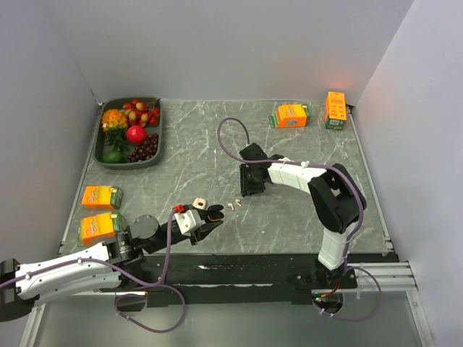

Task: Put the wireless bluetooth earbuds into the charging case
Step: Pick up the earbud from the center of the board.

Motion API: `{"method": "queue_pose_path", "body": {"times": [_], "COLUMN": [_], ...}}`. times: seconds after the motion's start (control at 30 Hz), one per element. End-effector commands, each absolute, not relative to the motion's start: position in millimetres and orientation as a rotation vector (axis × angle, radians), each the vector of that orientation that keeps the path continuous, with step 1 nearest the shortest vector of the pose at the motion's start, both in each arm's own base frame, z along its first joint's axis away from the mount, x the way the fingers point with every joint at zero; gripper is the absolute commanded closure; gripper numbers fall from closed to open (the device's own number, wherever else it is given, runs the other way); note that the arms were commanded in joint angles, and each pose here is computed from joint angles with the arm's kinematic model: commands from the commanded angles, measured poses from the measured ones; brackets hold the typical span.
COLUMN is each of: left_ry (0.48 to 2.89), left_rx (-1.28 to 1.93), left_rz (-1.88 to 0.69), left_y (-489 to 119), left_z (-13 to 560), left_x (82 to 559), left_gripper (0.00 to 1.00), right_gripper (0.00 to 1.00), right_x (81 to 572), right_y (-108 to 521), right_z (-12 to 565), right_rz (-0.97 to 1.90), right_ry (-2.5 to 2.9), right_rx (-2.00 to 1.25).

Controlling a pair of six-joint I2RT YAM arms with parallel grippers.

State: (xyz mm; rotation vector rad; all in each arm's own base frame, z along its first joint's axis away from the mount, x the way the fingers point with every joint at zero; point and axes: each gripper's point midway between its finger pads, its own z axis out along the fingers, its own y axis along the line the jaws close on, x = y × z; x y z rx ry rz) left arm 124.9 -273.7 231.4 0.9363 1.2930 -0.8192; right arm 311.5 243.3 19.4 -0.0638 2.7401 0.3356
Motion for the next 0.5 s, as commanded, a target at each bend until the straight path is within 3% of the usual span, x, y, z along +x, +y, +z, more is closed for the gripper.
{"method": "queue_pose_path", "body": {"times": [0.0, 0.47], "left_ry": [1.260, 1.264], "left_rx": [0.894, 0.895], "left_rz": [-0.853, -0.855], "left_y": [-276.0, -276.8], "left_z": [250.9, 249.6], "left_x": [123.6, 124.0], "left_gripper": [0.99, 0.99], "right_gripper": [0.56, 0.49], "right_x": [319.5, 325.4], "right_y": [246.4, 249.3], "right_z": [10.9, 12.7], "right_rz": [0.330, 0.325], "right_ry": [2.737, 2.732], "right_rx": [-0.055, -0.059]}}
